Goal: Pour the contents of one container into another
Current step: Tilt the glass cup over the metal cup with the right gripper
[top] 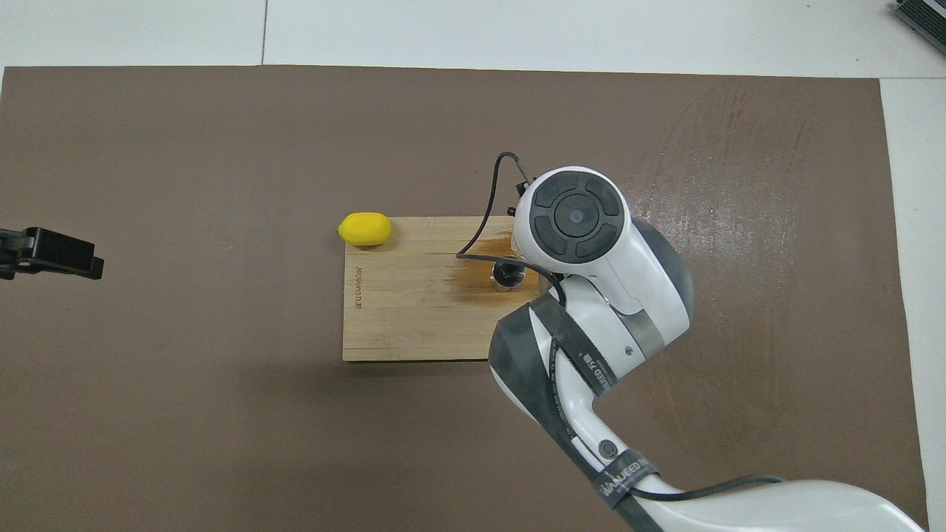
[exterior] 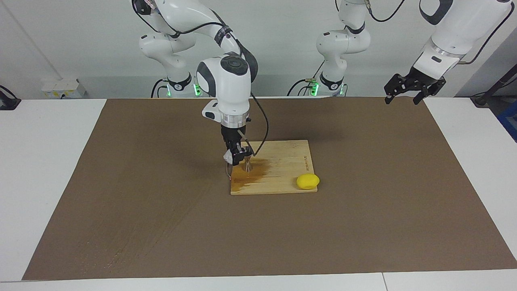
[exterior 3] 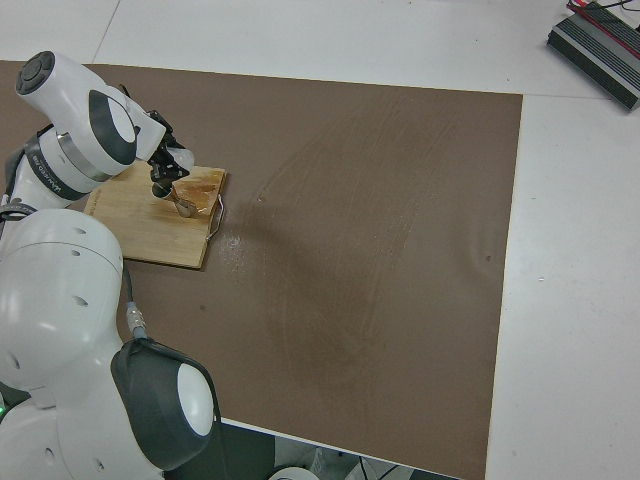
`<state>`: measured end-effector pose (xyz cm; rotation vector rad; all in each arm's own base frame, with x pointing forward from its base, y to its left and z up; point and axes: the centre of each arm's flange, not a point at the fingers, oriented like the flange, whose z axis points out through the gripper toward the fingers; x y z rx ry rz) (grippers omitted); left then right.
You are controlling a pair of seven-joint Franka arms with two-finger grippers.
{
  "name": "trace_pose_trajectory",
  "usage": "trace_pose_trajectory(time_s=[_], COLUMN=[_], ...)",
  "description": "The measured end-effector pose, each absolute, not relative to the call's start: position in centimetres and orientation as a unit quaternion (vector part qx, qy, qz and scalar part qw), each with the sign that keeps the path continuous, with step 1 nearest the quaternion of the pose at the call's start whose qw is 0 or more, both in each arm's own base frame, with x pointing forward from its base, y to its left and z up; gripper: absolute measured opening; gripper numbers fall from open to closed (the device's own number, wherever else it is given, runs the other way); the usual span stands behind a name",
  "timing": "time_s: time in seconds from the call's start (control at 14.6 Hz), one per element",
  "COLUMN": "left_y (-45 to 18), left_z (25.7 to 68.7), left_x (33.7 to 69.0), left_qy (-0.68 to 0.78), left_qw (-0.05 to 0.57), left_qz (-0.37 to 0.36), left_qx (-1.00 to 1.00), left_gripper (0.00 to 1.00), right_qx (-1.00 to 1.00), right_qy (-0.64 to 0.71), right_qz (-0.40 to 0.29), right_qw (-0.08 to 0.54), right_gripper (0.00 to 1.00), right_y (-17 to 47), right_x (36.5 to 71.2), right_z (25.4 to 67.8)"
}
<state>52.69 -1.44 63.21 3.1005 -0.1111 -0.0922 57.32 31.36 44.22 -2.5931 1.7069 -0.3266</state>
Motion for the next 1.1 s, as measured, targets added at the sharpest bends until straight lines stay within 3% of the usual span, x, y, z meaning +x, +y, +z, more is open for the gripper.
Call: trace_pose_trajectory(time_s=[1.1], left_y=[-2.0], left_z=[63.1], left_x=[52.6], left_qy=[-0.041], left_qw=[0.019], left_qz=[-0.035], left_qx=[0.998], left_gripper=[1.0], right_qx=[-0.871], right_qy=[0.447], right_qz=[-0.197], right_qw=[-0.056], right_gripper=[0.51], right_y=[34.4], right_x=[53.5], right_z=[42.5])
